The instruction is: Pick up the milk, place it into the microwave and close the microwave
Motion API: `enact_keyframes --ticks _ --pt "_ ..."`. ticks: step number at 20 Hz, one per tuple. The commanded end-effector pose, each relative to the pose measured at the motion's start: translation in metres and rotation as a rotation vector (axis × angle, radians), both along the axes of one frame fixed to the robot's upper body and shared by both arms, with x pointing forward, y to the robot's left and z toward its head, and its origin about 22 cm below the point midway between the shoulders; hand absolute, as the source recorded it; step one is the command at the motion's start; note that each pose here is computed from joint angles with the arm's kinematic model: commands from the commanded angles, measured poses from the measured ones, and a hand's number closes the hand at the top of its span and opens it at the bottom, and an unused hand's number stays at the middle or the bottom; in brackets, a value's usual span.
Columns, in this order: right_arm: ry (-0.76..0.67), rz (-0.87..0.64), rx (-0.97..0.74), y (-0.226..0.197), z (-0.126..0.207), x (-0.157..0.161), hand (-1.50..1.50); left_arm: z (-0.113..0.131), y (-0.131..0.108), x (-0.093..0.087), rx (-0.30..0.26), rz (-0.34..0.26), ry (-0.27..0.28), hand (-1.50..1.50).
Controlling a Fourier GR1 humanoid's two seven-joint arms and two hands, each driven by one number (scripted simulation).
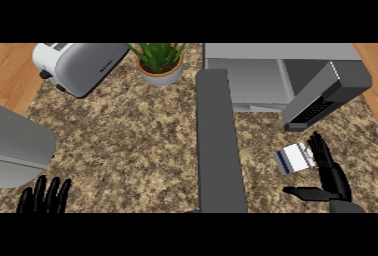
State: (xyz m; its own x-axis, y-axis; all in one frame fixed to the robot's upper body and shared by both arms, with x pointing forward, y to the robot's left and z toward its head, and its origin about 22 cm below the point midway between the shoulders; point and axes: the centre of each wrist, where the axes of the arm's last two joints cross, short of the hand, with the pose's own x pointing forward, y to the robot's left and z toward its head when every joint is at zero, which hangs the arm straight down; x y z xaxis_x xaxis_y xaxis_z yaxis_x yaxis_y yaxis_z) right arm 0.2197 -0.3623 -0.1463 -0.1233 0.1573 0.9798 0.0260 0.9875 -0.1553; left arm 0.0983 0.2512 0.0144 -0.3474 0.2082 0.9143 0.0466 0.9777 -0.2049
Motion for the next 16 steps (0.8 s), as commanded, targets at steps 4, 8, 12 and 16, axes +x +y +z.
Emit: enact_keyframes --ticks 4,8,12,16 --pt "-0.111 0.103 0.062 0.016 -0.005 0.003 -1.50 -0.007 -0.021 -0.004 -0.011 -0.010 0.001 -1.50" --pt "-0.088 0.091 0.095 0.030 -0.010 0.007 -1.50 -0.007 -0.007 -0.009 0.000 -0.006 0.009 -1.50" --pt "-0.091 0.073 0.094 0.019 -0.008 0.007 -1.50 0.009 -0.013 -0.011 -0.005 0.006 -0.020 -1.50" --pt "-0.131 -0.030 0.059 0.036 -0.010 0.018 -1.50 -0.017 -0.008 -0.012 0.002 -0.017 0.010 -1.50"
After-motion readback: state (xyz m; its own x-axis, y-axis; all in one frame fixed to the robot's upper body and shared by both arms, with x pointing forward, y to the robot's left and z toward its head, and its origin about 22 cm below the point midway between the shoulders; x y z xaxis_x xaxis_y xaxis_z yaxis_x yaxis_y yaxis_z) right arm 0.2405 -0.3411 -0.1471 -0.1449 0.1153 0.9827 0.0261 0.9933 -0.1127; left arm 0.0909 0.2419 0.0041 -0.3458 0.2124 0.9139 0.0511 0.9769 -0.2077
